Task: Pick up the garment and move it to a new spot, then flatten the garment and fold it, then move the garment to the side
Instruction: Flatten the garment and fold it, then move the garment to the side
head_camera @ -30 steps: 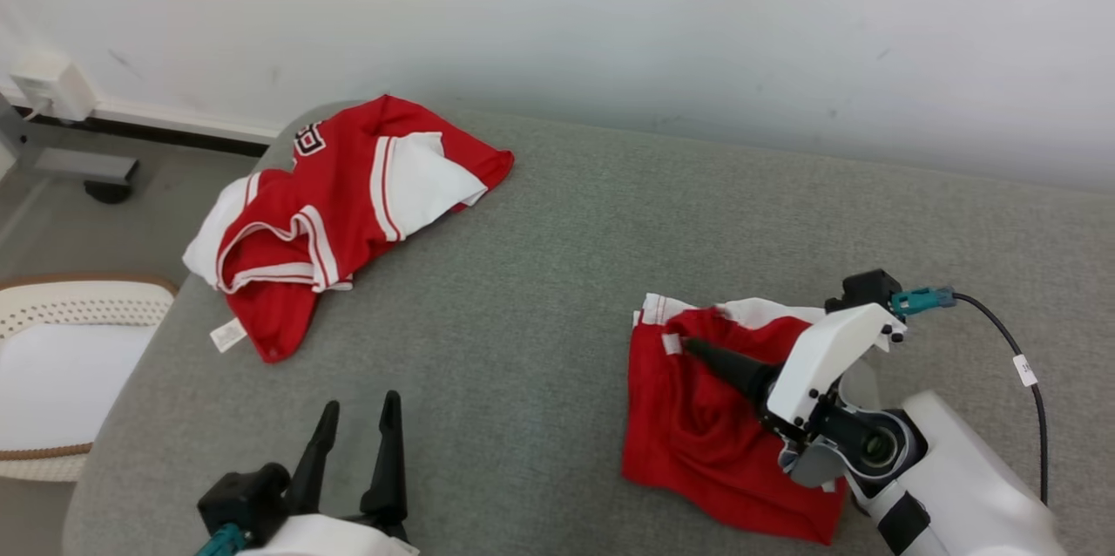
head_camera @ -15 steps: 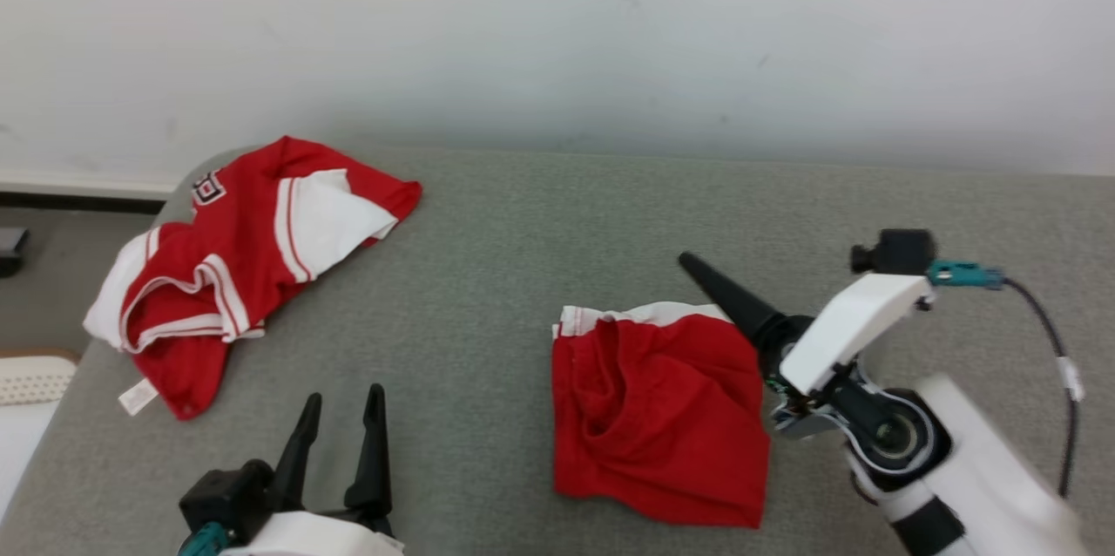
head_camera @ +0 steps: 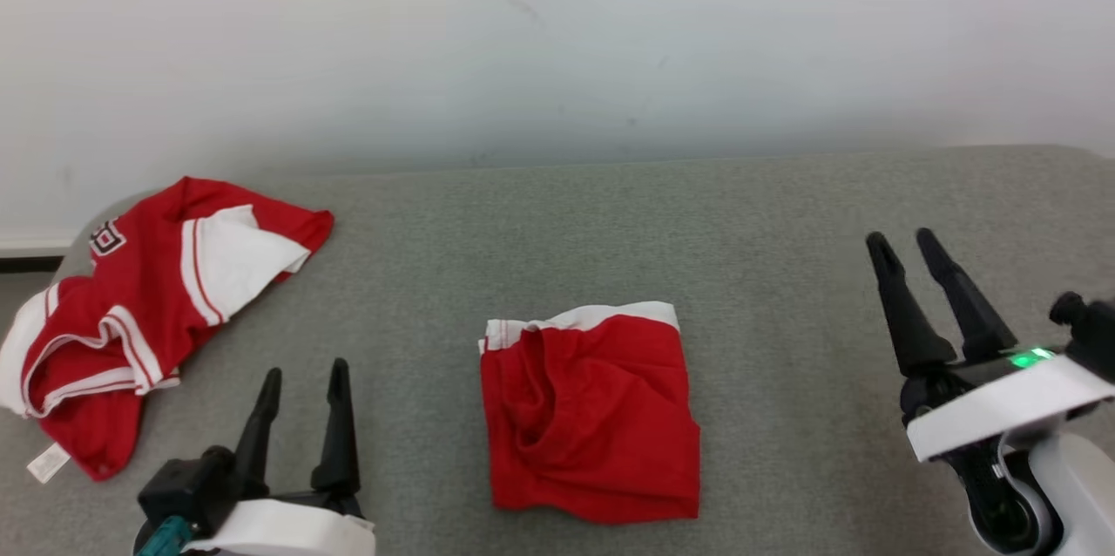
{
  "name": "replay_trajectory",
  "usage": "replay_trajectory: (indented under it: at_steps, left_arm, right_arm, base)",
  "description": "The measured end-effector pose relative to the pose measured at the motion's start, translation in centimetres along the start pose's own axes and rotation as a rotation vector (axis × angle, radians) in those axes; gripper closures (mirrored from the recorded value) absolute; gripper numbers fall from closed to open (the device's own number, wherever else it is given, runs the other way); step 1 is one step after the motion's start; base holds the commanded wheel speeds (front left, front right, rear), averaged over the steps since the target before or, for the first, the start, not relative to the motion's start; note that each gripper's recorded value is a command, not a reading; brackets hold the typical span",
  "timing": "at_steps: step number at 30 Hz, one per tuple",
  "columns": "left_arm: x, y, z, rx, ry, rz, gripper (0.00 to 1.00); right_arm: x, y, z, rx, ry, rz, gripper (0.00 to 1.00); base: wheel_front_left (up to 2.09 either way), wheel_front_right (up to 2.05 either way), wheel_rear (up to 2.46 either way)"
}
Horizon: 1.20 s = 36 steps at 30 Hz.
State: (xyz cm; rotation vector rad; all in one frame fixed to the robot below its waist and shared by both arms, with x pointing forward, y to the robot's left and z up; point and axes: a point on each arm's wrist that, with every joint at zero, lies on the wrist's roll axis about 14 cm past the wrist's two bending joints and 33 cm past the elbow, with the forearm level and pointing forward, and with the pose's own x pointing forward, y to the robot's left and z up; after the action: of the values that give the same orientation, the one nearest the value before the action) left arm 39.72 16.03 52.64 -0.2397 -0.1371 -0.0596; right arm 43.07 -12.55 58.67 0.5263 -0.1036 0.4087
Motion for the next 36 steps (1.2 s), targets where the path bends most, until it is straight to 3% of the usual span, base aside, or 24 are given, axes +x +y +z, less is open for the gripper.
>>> replay_trajectory:
  at_steps: [4,14,32,36]
  left_arm:
    - [0.4,-0.2,0.2,0.005,-0.008,-0.009,0.00]
    - [0.5,-0.4,0.3,0.028,-0.009,-0.021,0.00]
    - [-0.5,-0.3,-0.5,0.060,0.019,-0.017,0.00]
    - [-0.4,-0.3,-0.5,0.060,0.019,-0.017,0.00]
  right_arm:
    - [-2.0,-1.7,1.1,-0.109,-0.063,-0.051,0.00]
    - [-5.8,-4.0,1.1,-0.245,-0.130,-0.196,0.00]
    - [-6.3,-3.4,-1.7,-0.259,-0.078,-0.218,0.00]
    - [-5.8,-3.2,-3.8,-0.239,-0.011,-0.204,0.00]
  base:
    - [0.00,0.00,0.00]
    - [0.00,0.00,0.00]
    - [0.00,0.00,0.00]
    - [0.00,0.00,0.00]
